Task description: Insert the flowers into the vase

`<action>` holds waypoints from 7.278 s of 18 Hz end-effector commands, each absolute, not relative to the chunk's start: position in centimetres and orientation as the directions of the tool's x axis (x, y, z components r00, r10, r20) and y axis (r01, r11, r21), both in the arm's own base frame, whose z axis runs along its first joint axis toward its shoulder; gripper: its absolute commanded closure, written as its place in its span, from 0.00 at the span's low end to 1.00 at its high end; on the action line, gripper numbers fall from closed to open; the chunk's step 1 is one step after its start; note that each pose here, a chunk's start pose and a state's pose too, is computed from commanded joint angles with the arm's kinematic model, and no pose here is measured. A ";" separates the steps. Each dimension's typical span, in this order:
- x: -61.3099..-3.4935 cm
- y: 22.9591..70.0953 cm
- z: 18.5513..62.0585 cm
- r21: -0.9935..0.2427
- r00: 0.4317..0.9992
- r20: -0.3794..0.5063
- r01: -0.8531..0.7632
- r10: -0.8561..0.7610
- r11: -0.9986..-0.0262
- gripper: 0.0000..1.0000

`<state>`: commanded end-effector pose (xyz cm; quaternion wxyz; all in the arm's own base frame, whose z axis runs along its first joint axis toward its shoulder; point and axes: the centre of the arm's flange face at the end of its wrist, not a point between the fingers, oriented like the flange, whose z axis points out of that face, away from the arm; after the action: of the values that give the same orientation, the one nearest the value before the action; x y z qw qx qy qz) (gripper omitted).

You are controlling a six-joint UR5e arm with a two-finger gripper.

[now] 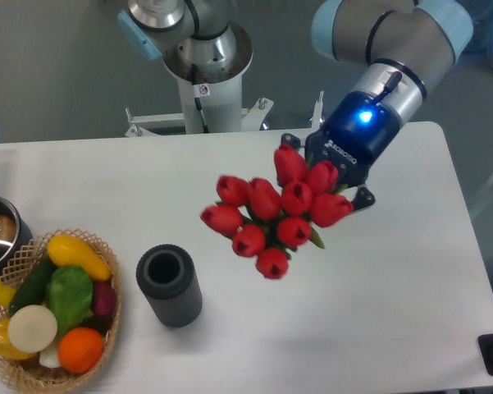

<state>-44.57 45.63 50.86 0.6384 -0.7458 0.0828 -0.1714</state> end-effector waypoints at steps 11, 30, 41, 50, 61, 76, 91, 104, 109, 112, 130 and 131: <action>-39.2 48.4 48.5 -0.972 0.881 0.210 0.141 -0.424 -0.188 0.91; -36.5 50.1 44.9 -0.966 0.845 0.244 0.168 -0.475 -0.198 0.90; -36.5 51.1 41.4 -0.963 0.839 0.250 0.164 -0.483 -0.213 0.89; -35.6 50.9 38.2 -0.966 0.836 0.238 0.149 -0.494 -0.213 0.89; -34.8 50.5 36.0 -0.963 0.833 0.247 0.152 -0.496 -0.224 0.88; -33.9 50.9 31.2 -0.959 0.828 0.237 0.114 -0.508 -0.261 0.85; -33.3 50.4 29.8 -0.945 0.827 0.260 0.113 -0.498 -0.306 0.44; -35.0 49.1 29.9 -0.945 0.846 0.258 0.123 -0.467 -0.302 0.00; -36.5 47.9 30.3 -0.947 0.862 0.251 0.125 -0.440 -0.295 0.00; -37.7 46.9 31.6 -0.953 0.879 0.226 0.110 -0.420 -0.281 0.00; -43.1 41.0 39.8 -0.562 0.969 -0.157 -0.245 -0.189 -0.790 0.00; -43.4 40.6 39.5 -0.517 0.969 -0.169 -0.241 -0.178 -0.821 0.00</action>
<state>-43.37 40.62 39.51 0.2780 -0.9526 0.1101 0.0568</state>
